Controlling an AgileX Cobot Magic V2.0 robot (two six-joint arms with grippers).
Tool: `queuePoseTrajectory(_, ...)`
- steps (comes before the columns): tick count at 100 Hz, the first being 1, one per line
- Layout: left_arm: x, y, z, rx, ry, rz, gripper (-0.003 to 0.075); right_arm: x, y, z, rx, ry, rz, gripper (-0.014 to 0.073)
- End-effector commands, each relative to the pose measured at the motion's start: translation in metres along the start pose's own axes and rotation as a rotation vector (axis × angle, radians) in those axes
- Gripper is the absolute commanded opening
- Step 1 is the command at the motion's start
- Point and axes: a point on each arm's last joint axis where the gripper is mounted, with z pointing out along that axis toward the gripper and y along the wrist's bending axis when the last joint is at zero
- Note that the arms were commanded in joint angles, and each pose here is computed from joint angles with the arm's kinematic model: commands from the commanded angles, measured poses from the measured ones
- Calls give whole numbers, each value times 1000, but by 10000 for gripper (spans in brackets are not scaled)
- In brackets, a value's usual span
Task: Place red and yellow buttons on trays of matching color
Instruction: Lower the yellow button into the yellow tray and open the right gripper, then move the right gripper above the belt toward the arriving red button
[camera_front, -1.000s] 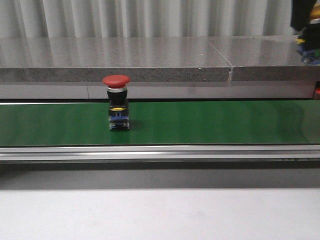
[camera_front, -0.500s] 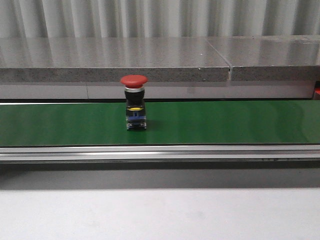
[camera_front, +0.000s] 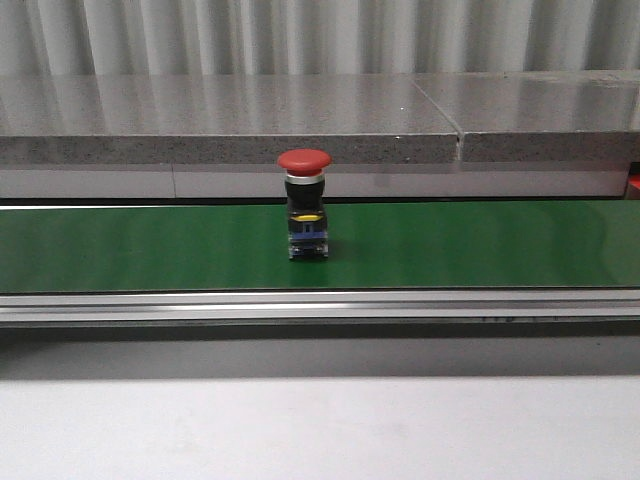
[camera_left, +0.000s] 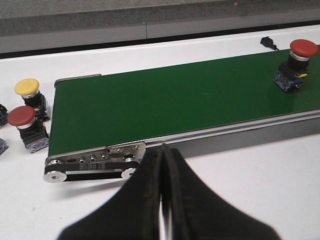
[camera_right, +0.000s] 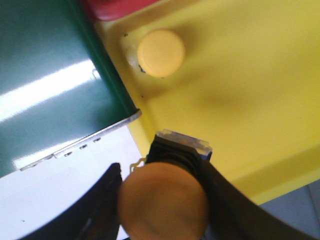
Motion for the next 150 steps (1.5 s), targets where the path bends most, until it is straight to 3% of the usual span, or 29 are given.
queuePoseTrajectory(1,-13,-1,-4,13,-85,-5,-20,3,-9,-8,0,-71,21,269)
queuePoseTrajectory(36,-13,-1,-4,13,-85,-5,-20,15,-25,30,4,-63,82,269)
queuePoseTrajectory(64,-13,-1,-4,13,-85,-5,-20,21,-23,62,-54,-120,125,269)
queuePoseTrajectory(126,-13,-1,-4,13,-85,-5,-20,19,-22,78,-58,-122,130,272)
queuePoseTrajectory(150,-13,-1,-4,13,-85,-5,-20,17,-22,80,-54,-129,125,392)
